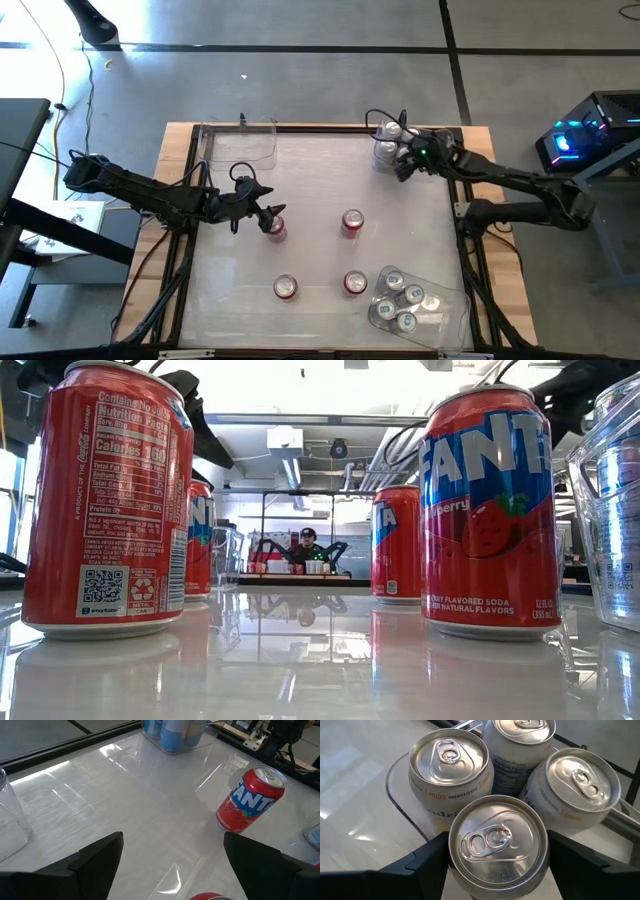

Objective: Sort soda cans
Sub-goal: Put the blue white soda can into the top right transparent bin, then put the red soda can into the top left transparent bin

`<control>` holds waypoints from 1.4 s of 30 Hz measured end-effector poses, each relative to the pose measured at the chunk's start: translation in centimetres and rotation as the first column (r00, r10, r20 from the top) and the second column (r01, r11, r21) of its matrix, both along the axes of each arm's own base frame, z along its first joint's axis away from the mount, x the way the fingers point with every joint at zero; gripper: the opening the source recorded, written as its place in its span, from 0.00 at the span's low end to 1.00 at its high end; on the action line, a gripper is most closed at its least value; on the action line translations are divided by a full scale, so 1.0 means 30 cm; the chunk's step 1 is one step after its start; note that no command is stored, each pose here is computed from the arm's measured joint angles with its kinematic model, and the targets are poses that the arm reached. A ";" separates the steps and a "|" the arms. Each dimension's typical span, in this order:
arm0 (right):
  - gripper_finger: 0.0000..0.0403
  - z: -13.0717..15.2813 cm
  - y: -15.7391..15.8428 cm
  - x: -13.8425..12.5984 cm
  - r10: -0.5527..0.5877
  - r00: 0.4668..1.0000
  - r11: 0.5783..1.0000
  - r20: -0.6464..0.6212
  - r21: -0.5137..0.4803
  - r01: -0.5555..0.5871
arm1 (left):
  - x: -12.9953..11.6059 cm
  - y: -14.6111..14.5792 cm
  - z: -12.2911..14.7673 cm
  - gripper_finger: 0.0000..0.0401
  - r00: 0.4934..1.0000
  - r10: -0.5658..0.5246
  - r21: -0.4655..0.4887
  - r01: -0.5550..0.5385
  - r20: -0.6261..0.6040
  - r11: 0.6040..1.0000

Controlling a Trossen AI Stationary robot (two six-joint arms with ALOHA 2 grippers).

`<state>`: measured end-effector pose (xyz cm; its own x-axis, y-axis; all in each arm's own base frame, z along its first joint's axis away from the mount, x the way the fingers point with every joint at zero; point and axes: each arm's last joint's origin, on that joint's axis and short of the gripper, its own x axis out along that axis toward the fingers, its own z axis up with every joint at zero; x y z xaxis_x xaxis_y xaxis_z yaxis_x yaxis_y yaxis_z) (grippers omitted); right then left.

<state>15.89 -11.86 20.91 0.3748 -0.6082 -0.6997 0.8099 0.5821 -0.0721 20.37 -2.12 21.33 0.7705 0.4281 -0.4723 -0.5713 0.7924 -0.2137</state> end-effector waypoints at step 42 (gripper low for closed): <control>0.86 0.237 0.305 0.083 0.484 0.784 0.875 0.388 -0.209 -0.436 | -0.003 -0.026 0.009 0.85 1.000 -0.016 0.122 0.017 -0.009 0.992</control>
